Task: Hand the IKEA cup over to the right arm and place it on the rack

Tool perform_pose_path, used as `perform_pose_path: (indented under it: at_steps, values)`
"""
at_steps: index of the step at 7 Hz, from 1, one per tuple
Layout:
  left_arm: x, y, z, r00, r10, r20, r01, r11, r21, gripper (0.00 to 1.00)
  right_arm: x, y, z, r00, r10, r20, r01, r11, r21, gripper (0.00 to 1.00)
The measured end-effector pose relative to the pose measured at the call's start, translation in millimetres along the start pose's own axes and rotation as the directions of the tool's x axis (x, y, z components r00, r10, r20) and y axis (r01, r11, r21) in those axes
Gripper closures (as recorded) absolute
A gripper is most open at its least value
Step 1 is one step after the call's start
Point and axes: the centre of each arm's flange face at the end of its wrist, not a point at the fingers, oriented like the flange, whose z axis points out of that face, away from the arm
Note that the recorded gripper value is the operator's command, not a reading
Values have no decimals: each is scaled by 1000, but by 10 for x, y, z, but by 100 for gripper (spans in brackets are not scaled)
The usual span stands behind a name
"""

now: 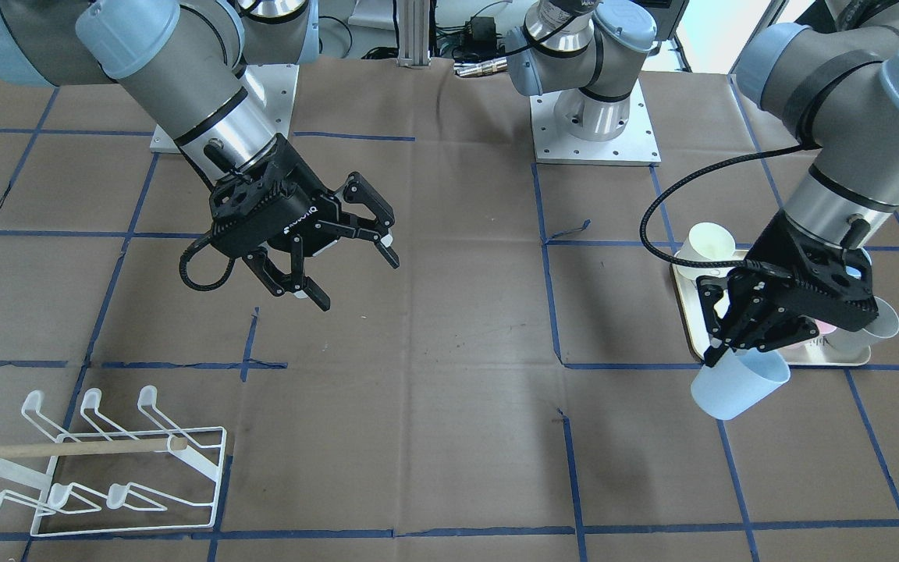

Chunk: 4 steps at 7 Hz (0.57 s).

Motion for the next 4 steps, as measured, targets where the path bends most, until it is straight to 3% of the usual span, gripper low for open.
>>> perform_pose_path:
  at_steps: [2,3,4]
  values:
    - [250,235,288,995,90,-45,-77,969,236,100,-47,-16,-26,999,-38,18,37,997,61,2]
    - [384,360,367,989,139,-57,-113,937,330,100,-54,-8,-10,999,-29,34,27,997,69,2]
    - [539,452,394,978,195,-77,-146,897,417,100,-94,-1,4,996,16,88,-25,995,92,1]
